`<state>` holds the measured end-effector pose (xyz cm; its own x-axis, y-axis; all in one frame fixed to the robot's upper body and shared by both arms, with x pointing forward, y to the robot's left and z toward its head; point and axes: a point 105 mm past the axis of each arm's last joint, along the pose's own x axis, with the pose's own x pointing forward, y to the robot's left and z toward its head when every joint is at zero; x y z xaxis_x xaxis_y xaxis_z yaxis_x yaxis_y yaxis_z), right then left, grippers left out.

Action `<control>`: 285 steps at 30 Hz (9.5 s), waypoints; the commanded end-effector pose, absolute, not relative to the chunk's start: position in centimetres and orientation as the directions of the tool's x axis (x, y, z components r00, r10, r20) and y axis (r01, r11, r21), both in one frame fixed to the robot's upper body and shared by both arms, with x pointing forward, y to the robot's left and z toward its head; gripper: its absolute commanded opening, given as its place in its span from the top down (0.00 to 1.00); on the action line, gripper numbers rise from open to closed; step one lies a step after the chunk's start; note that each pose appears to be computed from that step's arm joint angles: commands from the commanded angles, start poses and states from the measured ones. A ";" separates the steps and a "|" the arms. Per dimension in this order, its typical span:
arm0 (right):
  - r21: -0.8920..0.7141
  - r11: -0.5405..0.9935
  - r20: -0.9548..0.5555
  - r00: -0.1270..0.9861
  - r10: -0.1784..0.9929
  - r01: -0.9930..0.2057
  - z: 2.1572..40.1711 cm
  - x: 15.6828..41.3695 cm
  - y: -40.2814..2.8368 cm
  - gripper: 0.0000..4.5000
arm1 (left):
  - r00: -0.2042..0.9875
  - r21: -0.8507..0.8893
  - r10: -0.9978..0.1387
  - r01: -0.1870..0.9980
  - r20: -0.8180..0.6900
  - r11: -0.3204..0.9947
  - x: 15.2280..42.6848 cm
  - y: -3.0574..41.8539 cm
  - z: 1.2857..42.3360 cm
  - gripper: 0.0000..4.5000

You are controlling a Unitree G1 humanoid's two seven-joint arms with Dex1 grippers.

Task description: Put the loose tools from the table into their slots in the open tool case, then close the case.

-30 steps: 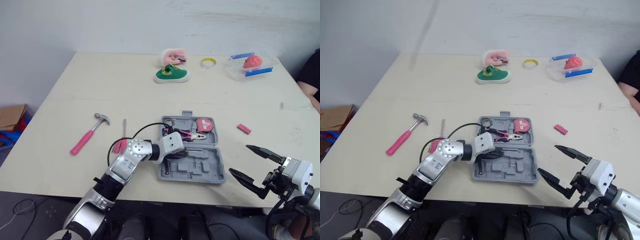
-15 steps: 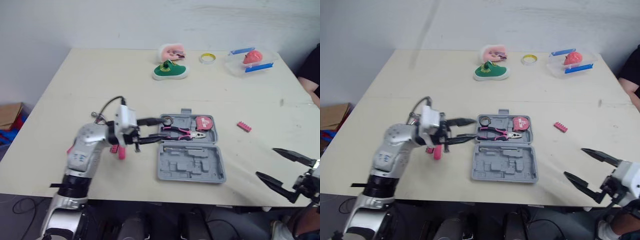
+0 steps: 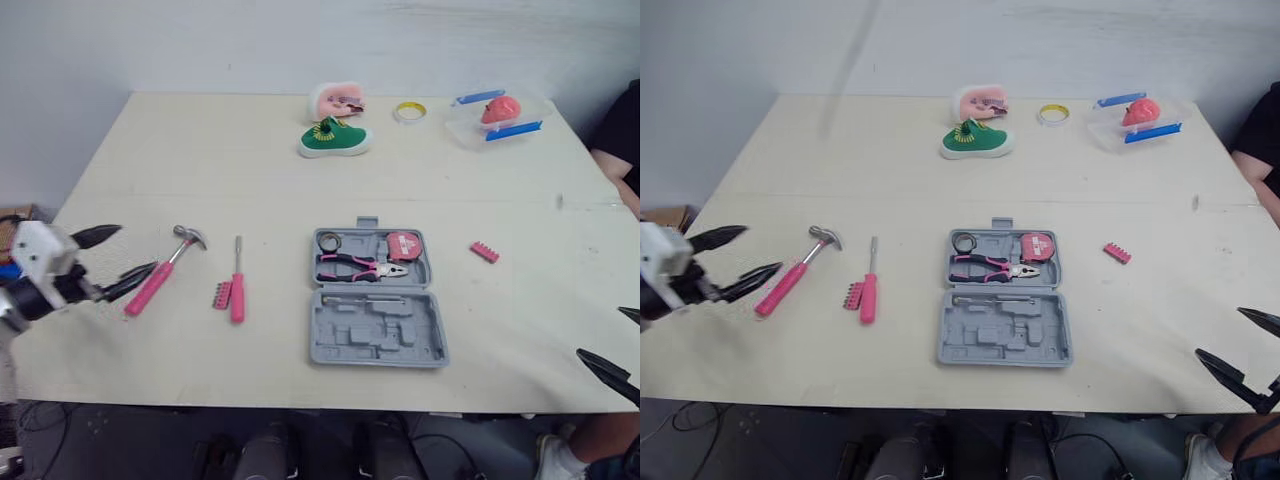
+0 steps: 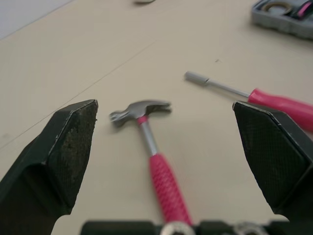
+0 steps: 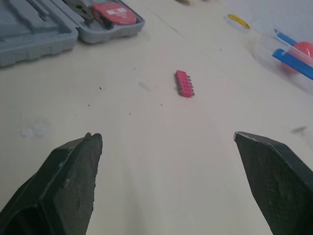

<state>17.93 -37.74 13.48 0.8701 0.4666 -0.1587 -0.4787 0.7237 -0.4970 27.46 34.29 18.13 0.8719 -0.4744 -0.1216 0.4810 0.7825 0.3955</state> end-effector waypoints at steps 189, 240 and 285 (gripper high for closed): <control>-0.374 0.658 -0.018 0.714 0.700 -0.654 13.1 18.0 -26.7 0.00 | 0.042 -0.022 -0.756 0.997 -0.654 0.075 27.8 0.5 2.9 0.99; -0.531 0.750 -0.173 0.916 0.362 -0.396 15.1 16.7 -40.9 0.00 | 0.952 0.376 -0.293 0.306 -0.093 0.875 24.9 37.8 16.5 0.00; -0.446 0.576 0.096 0.603 0.792 -0.686 16.5 22.7 -24.4 0.00 | 0.939 0.089 -0.322 0.333 -0.118 0.939 24.7 24.2 7.2 0.00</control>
